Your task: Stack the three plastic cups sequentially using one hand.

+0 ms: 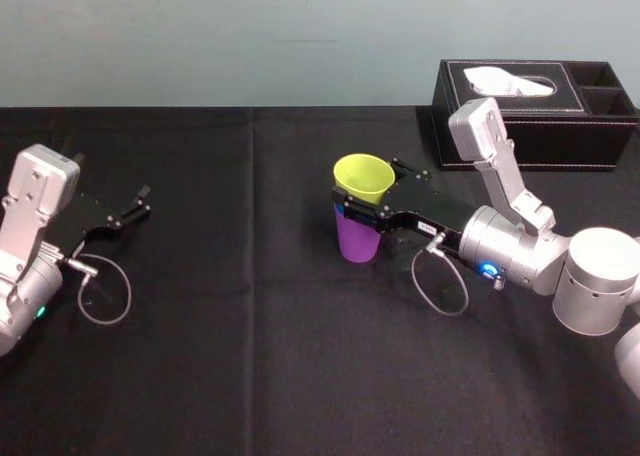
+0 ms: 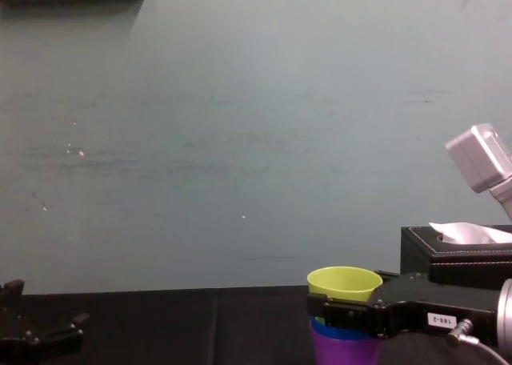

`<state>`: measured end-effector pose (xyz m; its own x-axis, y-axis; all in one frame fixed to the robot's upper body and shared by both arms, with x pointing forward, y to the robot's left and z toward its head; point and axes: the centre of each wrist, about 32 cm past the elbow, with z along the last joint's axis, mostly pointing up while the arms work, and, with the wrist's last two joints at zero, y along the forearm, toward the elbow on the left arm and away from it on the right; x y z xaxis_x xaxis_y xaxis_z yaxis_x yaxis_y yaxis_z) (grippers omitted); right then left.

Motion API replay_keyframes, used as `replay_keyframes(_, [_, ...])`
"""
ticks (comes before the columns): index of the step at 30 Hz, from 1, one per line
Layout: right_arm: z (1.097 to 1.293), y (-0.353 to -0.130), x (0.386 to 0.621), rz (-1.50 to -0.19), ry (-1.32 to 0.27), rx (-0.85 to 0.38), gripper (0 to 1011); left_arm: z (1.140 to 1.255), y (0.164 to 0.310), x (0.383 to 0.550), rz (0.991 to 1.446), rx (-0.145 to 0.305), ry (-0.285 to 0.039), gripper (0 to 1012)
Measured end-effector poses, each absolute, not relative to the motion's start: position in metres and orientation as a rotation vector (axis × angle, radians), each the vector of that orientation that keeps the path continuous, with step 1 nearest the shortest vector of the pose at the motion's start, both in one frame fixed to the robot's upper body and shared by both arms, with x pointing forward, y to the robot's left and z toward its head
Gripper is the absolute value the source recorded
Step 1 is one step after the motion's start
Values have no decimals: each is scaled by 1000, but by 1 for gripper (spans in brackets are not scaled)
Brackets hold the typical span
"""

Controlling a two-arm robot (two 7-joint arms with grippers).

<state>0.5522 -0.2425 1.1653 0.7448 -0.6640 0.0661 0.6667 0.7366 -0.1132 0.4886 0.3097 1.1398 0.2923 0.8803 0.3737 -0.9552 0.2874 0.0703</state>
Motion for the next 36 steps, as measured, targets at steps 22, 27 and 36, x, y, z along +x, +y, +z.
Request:
replay_keyframes(22, [1166,-243,552,-730,-24,-132,1003,1140,310,489,1248,305,-285,1011])
replay_keyframes(27, [1168,-243,551,-729,-30,-126,1003,1140,310,489,1248,304,-285,1011])
replay_keyframes(36, [1176,-251,539,-771,-49,-86,1003,1140,310,489,1248,304,-285,1011])
